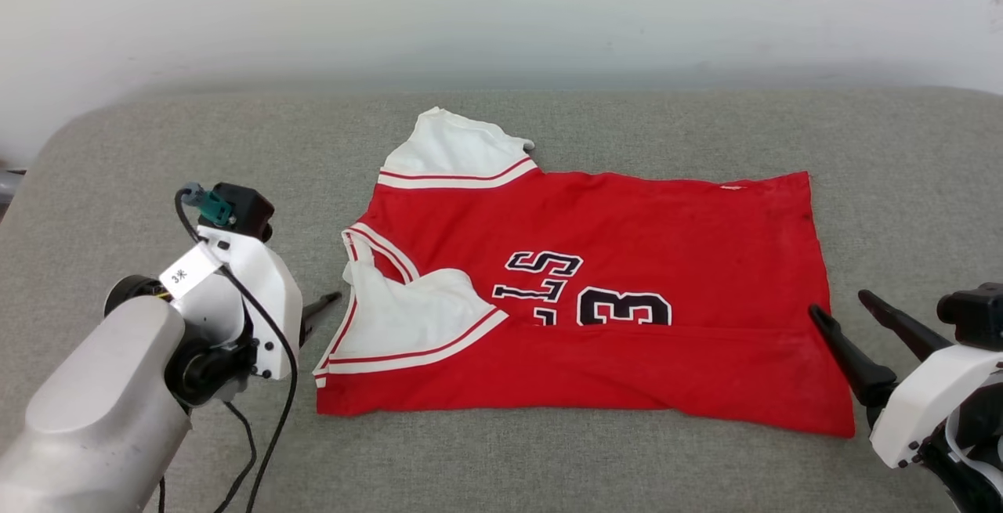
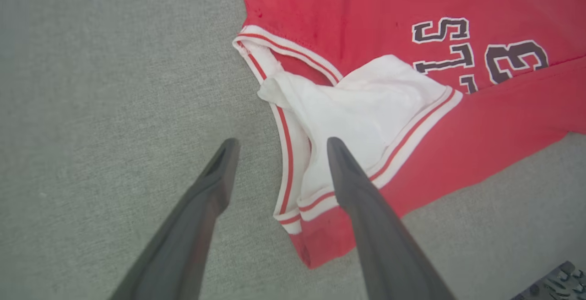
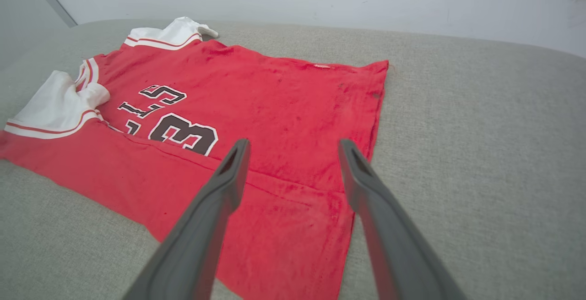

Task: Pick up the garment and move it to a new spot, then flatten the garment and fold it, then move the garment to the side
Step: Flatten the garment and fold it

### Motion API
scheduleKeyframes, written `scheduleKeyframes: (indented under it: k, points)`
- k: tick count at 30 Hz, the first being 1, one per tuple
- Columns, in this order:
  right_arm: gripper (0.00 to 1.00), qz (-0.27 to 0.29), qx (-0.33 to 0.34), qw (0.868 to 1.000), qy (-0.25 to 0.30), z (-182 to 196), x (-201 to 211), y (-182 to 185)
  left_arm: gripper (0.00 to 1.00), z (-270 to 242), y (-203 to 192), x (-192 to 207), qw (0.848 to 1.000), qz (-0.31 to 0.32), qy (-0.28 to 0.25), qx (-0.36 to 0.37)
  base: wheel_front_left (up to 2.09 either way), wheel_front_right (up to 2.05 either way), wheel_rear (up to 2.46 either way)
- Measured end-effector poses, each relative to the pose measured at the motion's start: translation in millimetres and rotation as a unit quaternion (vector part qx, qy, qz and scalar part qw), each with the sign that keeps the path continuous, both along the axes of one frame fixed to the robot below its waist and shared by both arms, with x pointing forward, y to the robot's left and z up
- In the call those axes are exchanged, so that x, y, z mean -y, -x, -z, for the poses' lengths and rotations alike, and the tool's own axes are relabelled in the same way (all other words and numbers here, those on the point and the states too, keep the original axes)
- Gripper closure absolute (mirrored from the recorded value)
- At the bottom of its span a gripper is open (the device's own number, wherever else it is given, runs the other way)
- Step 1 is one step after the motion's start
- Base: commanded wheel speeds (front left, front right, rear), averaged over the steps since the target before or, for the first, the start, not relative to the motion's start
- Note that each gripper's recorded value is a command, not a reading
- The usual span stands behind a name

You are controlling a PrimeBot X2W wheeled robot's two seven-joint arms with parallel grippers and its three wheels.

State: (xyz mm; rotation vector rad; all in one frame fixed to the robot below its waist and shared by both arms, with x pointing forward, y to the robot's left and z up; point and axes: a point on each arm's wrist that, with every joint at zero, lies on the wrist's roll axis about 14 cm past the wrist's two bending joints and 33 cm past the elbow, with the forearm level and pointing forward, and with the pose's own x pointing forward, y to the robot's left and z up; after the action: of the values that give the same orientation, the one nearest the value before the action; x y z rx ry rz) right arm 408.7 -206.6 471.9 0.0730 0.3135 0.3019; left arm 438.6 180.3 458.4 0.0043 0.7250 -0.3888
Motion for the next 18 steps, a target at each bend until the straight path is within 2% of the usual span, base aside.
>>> scheduleKeyframes:
  k: [5, 14, 18]
  points:
    - [0.00, 0.003, -0.009, 1.000, -0.005, 2, -3, 6, 0.00, 16, 17, 2, 0.997, 0.021, -0.021, -0.076, 0.00, 0.00, 0.00]
    - [0.00, 0.010, -0.029, 0.999, -0.011, 13, -4, 10, 0.00, 61, 43, 3, 0.983, 0.047, -0.059, -0.168, 0.00, 0.00, 0.00]
    - [0.00, 0.012, -0.038, 0.999, -0.013, 18, -5, 12, 0.00, 78, 53, 4, 0.978, 0.044, -0.053, -0.196, 0.00, 0.00, 0.00]
